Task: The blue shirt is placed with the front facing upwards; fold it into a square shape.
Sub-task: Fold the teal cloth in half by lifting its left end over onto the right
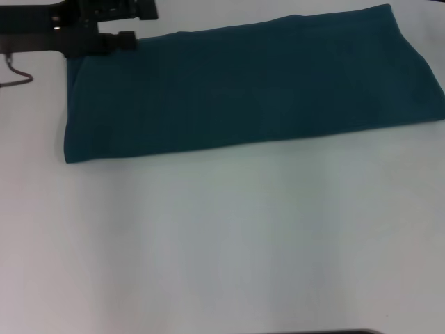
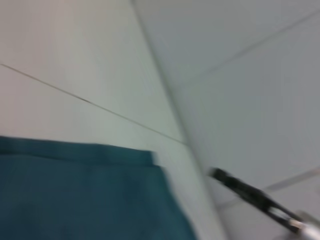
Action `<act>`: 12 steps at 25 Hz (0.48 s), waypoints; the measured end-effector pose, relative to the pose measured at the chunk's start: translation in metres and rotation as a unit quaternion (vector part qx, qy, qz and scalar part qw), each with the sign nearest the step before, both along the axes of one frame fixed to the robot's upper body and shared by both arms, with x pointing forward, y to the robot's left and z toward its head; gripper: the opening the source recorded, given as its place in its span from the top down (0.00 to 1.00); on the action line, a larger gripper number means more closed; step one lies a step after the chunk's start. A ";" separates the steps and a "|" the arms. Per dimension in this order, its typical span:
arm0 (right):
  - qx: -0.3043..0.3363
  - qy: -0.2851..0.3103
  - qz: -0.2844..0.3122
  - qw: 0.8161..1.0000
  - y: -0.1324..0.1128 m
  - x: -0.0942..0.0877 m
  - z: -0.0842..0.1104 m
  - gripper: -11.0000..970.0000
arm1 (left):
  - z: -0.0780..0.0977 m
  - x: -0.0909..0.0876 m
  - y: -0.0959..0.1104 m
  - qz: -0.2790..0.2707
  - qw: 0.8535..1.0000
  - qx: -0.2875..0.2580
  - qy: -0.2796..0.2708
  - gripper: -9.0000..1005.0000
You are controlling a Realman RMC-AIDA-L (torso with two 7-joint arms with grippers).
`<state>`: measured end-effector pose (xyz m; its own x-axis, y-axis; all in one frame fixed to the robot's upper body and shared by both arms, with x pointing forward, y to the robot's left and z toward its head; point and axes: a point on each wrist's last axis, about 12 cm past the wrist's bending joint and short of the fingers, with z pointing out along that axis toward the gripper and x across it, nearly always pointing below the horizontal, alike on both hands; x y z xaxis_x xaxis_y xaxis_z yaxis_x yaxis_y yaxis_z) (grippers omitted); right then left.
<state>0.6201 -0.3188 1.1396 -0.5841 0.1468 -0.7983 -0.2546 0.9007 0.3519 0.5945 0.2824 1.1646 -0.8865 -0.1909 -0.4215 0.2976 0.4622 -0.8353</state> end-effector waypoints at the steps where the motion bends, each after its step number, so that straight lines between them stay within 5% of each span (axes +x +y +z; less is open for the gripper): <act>1: -0.001 -0.001 0.000 1.000 0.000 0.000 0.001 0.25 | 0.001 0.000 0.005 0.015 1.000 0.018 0.004 0.12; 5: -0.003 -0.001 -0.002 1.000 -0.001 0.002 0.001 0.25 | -0.005 -0.003 0.021 0.074 0.988 0.132 0.033 0.13; 12: -0.003 -0.002 -0.006 1.000 -0.003 0.002 0.001 0.29 | -0.006 -0.003 0.022 0.086 0.986 0.134 0.058 0.13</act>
